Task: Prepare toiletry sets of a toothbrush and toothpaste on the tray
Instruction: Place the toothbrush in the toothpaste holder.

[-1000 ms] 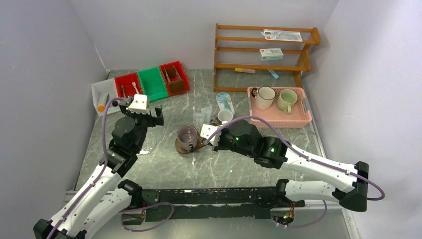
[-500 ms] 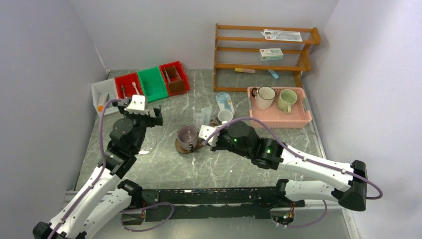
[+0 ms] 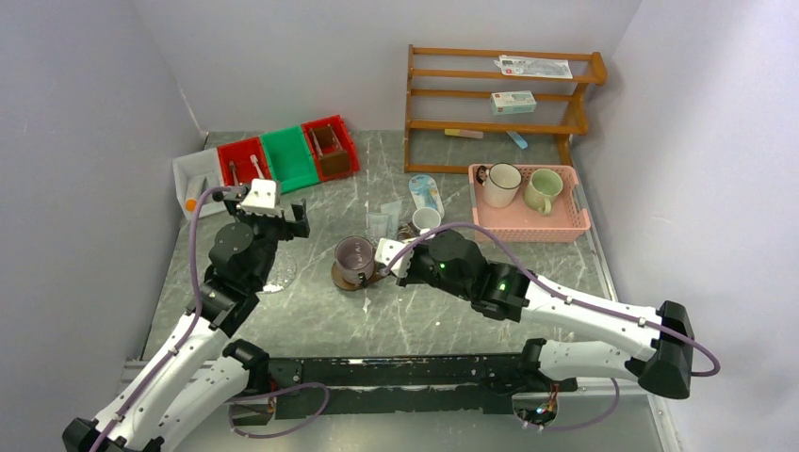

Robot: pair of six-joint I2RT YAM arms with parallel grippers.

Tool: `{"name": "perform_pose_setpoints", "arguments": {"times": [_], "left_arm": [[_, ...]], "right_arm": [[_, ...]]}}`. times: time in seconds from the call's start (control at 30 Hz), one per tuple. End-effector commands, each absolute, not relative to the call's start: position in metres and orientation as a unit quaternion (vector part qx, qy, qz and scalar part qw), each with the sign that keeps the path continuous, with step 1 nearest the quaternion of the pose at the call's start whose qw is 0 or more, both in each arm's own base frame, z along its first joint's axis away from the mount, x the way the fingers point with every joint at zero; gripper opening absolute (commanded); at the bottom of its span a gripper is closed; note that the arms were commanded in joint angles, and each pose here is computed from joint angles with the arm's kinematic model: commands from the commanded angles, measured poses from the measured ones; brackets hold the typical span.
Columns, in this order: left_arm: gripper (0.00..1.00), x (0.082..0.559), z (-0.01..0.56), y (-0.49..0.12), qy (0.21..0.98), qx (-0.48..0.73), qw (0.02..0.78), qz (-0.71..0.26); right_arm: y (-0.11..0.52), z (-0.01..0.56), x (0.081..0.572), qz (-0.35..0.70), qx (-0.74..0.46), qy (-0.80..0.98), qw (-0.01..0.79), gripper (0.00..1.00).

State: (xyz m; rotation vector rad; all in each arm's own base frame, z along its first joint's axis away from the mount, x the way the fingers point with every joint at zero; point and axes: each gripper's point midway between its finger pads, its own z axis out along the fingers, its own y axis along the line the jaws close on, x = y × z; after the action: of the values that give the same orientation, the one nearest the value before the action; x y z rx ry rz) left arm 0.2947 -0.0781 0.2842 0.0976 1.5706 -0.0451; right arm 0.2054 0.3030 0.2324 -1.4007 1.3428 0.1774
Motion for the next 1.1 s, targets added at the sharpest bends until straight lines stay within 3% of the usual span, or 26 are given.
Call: {"name": "perform_pose_setpoints", "arguments": {"times": [0.0,0.5,1.07], "left_arm": [[0.97,0.295,0.292,-0.076,0.703,0.037,0.71,-0.022],[0.97,0.296,0.291,-0.077,0.704,0.041,0.708,-0.024],[0.97,0.296,0.289,-0.077,0.705,0.043,0.707,-0.023]], "right_arm": [[0.303,0.228,0.212,0.077,-0.59,0.571,0.566,0.0],[0.302,0.217,0.223,0.099,-0.585,0.585,0.553,0.0],[0.3,0.205,0.228,0.108,-0.569,0.594,0.558,0.08]]}}
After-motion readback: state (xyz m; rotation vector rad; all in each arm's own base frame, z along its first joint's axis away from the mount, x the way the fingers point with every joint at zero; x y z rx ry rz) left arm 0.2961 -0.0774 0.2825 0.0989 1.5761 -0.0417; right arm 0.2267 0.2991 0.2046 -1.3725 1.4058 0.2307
